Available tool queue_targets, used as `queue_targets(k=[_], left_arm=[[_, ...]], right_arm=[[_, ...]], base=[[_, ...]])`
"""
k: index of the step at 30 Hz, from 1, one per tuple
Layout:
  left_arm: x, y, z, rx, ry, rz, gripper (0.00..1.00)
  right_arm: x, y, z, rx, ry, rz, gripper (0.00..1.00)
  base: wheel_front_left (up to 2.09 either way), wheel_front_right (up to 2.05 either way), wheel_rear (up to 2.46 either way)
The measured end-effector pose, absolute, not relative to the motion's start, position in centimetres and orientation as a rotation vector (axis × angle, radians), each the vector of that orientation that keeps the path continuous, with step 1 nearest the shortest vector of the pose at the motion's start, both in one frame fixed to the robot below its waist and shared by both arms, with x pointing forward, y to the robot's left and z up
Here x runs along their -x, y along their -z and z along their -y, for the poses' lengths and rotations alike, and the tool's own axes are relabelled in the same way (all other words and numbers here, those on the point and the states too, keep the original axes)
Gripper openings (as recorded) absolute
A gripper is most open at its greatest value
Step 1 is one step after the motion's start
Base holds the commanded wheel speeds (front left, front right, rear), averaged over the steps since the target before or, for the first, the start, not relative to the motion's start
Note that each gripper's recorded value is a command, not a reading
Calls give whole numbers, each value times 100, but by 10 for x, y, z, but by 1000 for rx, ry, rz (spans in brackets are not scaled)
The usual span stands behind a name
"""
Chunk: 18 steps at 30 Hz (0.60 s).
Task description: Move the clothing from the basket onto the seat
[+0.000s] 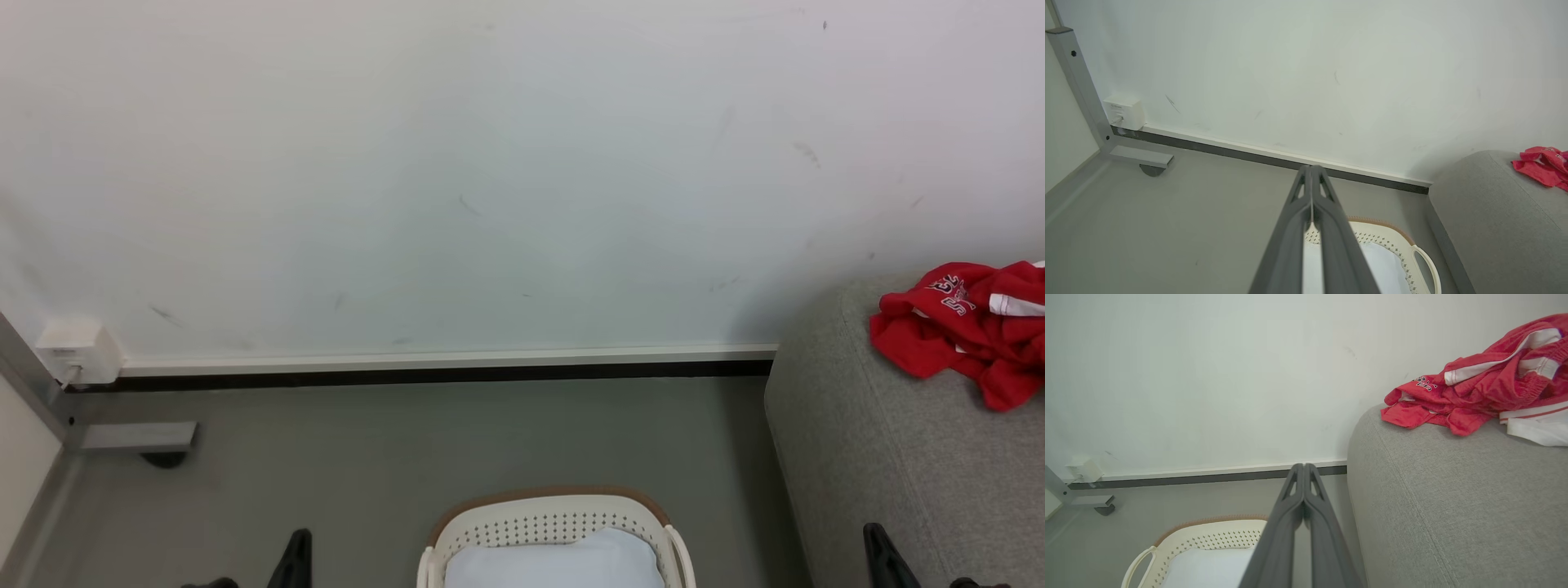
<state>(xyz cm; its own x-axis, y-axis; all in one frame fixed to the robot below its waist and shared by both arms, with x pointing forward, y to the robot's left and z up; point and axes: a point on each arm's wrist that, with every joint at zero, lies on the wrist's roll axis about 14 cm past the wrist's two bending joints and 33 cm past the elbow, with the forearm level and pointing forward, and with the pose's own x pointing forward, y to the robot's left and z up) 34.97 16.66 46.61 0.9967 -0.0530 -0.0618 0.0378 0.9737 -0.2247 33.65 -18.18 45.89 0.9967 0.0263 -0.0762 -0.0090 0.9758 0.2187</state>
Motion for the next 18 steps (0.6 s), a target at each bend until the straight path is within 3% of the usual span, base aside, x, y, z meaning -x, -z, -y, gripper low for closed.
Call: queue_targets(k=[18], left_arm=[[-357,-470,-179,541,-24,-79,0]], right_arm=[[-345,-464,193,-534,55,-80,0]], base=[[0,0,0]])
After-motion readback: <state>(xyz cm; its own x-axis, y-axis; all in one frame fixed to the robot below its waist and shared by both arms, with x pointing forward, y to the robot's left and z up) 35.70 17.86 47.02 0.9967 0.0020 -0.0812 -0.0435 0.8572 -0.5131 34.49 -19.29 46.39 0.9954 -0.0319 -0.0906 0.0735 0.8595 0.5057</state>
